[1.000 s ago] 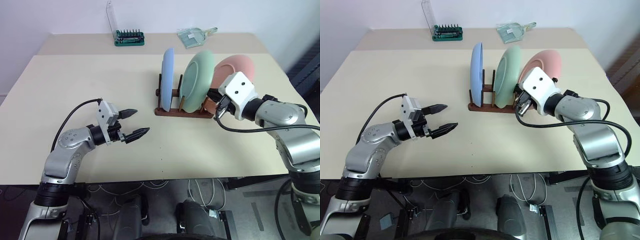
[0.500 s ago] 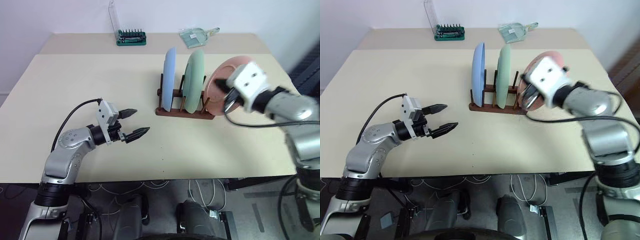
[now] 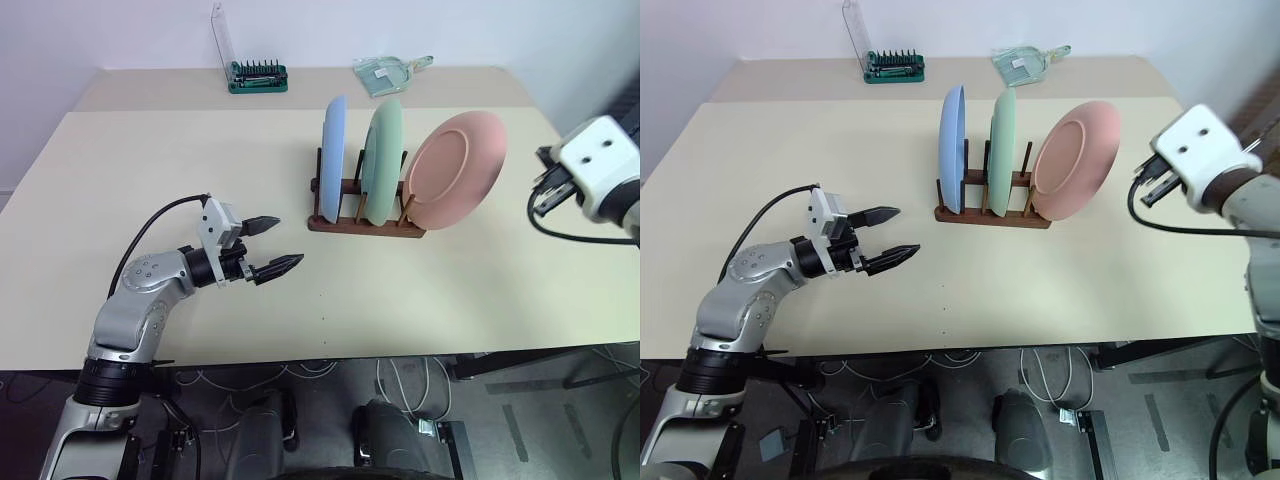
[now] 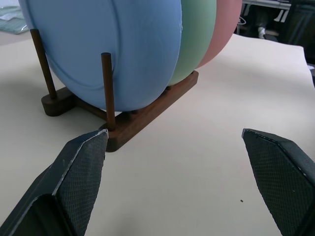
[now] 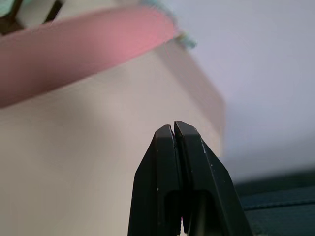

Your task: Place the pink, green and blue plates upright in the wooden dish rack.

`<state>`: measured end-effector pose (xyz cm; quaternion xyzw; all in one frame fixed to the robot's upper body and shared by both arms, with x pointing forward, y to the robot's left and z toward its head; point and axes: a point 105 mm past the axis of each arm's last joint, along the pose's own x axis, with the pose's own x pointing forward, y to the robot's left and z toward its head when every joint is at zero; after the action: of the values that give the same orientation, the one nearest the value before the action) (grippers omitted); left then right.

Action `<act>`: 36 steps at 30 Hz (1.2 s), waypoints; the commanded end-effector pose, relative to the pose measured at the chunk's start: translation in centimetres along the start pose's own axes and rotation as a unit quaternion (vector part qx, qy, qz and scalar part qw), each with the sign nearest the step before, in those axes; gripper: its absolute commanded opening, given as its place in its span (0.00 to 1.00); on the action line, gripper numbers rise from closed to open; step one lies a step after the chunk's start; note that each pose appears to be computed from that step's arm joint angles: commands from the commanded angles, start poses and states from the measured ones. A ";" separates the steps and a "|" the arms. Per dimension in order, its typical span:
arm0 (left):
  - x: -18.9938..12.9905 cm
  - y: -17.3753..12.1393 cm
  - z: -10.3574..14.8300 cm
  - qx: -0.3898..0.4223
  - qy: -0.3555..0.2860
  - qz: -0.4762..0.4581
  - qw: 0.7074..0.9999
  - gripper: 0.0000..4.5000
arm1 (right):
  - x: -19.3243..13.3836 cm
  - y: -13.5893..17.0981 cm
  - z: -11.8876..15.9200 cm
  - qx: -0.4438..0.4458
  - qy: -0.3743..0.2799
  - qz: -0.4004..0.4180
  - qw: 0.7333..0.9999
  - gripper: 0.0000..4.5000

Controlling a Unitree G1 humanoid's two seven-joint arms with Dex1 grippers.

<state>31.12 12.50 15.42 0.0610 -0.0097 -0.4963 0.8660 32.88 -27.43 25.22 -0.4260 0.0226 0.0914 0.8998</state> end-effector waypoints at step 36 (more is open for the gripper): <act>-8.3 6.9 -2.2 0.036 0.065 0.179 0.981 1.00 | -1.2 2.9 -4.7 0.232 -0.099 0.055 0.966 0.01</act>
<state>33.18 22.20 13.34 0.1058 0.0374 -0.3410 0.9333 31.79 -28.90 18.87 -0.2044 0.0093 0.1786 0.9624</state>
